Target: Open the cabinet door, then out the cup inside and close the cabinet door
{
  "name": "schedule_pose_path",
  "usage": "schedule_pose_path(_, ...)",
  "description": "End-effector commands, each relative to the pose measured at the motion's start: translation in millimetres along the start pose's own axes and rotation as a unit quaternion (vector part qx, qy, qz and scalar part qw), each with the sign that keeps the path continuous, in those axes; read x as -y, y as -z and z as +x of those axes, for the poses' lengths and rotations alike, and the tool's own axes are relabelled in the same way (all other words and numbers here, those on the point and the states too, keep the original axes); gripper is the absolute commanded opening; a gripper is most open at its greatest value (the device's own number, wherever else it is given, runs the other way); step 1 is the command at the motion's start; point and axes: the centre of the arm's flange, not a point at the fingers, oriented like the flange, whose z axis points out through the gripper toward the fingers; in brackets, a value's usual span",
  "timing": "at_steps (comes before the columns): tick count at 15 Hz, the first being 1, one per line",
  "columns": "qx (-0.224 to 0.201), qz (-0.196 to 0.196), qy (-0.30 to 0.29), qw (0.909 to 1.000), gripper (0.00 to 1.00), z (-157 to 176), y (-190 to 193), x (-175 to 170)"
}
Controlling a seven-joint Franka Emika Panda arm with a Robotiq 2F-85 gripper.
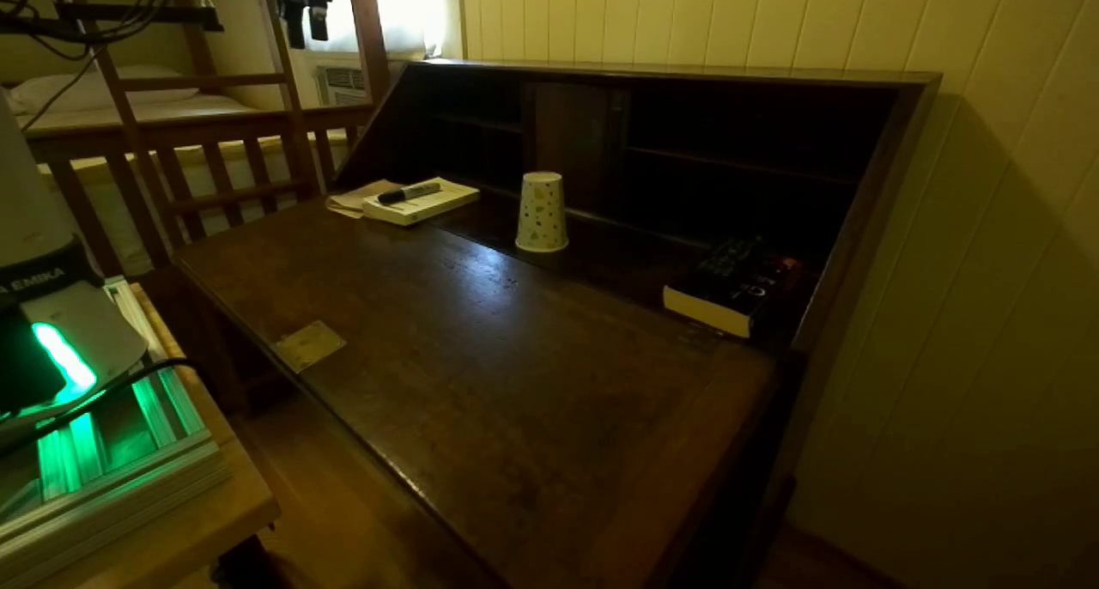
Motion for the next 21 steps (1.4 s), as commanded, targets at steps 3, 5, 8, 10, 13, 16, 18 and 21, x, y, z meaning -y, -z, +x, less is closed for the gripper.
schedule_pose_path(3, -0.056, -0.001, -0.065, 0.9963, 1.00, 72.1, -10.3, -18.8)
schedule_pose_path(5, -0.072, -0.009, -0.075, 0.9945, 1.00, 90.9, -15.2, -25.1)
schedule_pose_path(8, -0.073, -0.027, -0.110, 0.9909, 1.00, 112.7, -20.6, -30.9)
schedule_pose_path(10, -0.071, -0.018, -0.094, 0.9928, 1.00, 94.7, -24.4, -33.5)
schedule_pose_path(13, -0.069, -0.018, -0.101, 0.9923, 1.00, 103.0, -27.1, -33.3)
schedule_pose_path(16, -0.070, -0.017, -0.103, 0.9920, 1.00, 103.6, -25.9, -33.4)
schedule_pose_path(18, -0.071, -0.017, -0.103, 0.9920, 1.00, 103.7, -25.5, -33.4)
schedule_pose_path(21, -0.071, -0.017, -0.103, 0.9919, 1.00, 103.9, -24.9, -33.4)
